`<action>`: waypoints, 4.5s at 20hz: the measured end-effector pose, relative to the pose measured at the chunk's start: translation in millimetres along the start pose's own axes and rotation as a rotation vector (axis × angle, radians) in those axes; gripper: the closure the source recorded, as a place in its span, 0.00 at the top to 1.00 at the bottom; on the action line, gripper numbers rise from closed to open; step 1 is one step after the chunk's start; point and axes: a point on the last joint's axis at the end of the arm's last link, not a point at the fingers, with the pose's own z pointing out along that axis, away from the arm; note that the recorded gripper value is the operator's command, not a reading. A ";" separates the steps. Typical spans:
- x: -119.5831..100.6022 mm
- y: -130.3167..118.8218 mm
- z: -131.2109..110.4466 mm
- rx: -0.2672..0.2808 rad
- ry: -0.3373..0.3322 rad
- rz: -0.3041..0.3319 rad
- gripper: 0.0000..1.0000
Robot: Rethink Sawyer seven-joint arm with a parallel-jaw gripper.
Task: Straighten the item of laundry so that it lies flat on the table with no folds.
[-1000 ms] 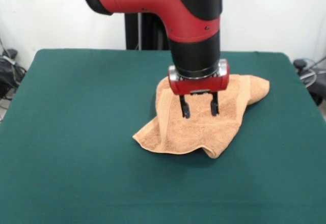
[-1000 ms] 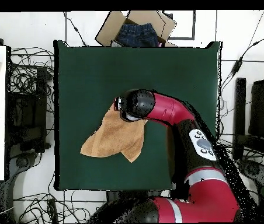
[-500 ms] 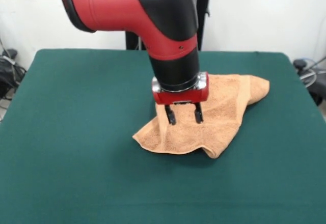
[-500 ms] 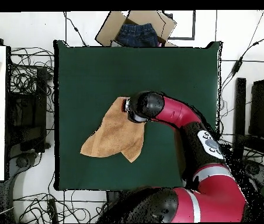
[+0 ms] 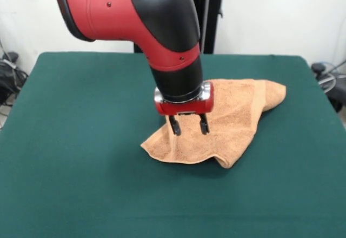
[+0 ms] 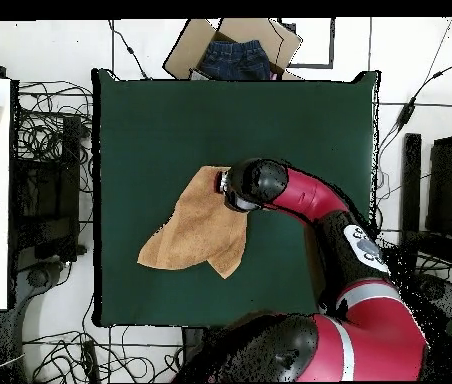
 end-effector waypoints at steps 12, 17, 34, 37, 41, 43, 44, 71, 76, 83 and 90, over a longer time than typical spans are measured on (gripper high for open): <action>-2.4 26.1 -57.3 0.086 0.084 -0.128 1.00; -15.9 28.0 -89.7 0.135 0.056 -0.165 1.00; -43.2 -50.1 -93.6 0.194 0.004 -0.126 1.00; -41.6 -64.2 -86.1 0.187 0.013 -0.107 1.00; -41.4 -64.4 -77.8 0.184 0.008 -0.108 1.00; -43.2 -62.4 -75.3 0.185 -0.004 -0.113 1.00; -43.9 -61.8 -74.9 0.186 -0.009 -0.114 1.00; -54.1 -39.1 -64.4 0.196 -0.076 -0.155 1.00; -55.3 -40.3 -46.4 0.188 -0.101 -0.156 1.00; -50.4 -43.3 -2.3 0.163 -0.121 -0.151 1.00; -44.1 -47.1 25.2 0.134 -0.119 -0.137 1.00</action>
